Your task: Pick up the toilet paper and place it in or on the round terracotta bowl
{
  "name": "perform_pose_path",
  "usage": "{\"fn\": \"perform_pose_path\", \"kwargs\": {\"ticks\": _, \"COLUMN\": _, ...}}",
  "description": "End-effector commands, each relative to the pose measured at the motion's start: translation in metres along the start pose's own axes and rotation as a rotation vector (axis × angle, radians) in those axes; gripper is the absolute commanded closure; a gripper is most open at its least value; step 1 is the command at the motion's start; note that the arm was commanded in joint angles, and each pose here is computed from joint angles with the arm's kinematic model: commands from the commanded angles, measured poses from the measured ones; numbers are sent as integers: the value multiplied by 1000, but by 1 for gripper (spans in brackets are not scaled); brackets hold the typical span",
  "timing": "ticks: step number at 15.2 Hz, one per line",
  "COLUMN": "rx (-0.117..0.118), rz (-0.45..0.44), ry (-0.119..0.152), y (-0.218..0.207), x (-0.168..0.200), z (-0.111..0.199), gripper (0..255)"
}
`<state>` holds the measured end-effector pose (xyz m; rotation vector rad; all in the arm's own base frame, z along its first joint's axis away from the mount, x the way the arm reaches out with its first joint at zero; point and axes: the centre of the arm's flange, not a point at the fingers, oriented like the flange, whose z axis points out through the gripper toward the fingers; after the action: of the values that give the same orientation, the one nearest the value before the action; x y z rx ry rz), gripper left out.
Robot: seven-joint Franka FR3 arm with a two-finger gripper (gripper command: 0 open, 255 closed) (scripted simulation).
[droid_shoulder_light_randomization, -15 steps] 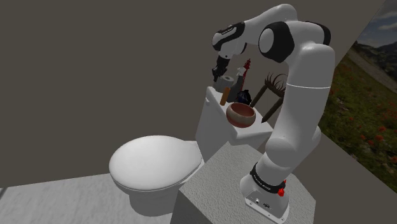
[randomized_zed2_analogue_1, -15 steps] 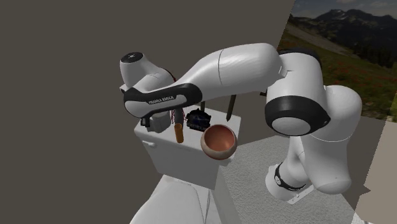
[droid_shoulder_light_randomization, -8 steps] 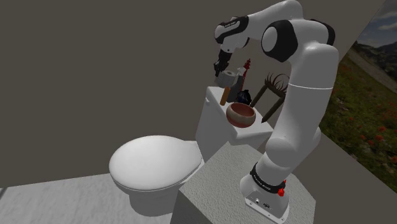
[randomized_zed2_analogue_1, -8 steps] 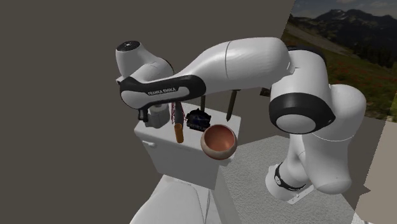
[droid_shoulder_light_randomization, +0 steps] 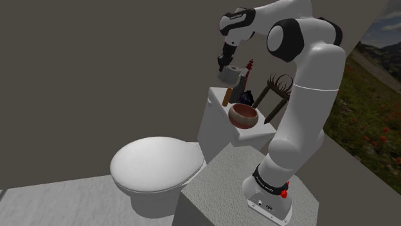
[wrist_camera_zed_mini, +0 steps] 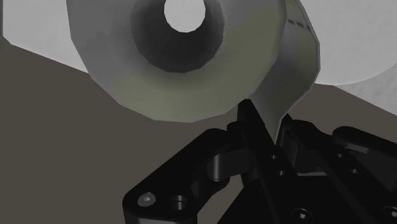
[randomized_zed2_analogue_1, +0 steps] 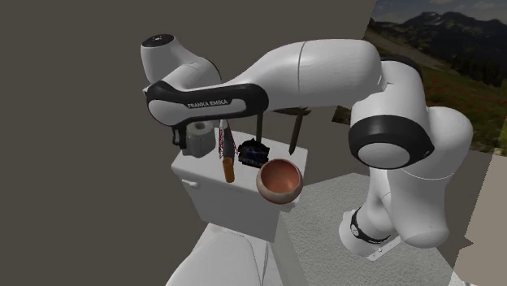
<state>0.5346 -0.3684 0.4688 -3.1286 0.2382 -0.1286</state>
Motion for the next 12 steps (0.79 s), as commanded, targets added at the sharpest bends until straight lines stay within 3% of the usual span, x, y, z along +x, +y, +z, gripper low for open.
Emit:
{"fn": "perform_pose_path", "kwargs": {"ticks": 1, "rx": 0, "rz": 0, "ry": 1, "y": 0, "x": 2, "z": -11, "gripper": 255}}
{"fn": "perform_pose_path", "kwargs": {"ticks": 9, "rx": 0, "rz": 0, "ry": 1, "y": 0, "x": 5, "z": -53, "gripper": 255}}
{"fn": "perform_pose_path", "kwargs": {"ticks": 12, "rx": 0, "rz": 0, "ry": 1, "y": -19, "x": -29, "z": -58, "gripper": 255}}
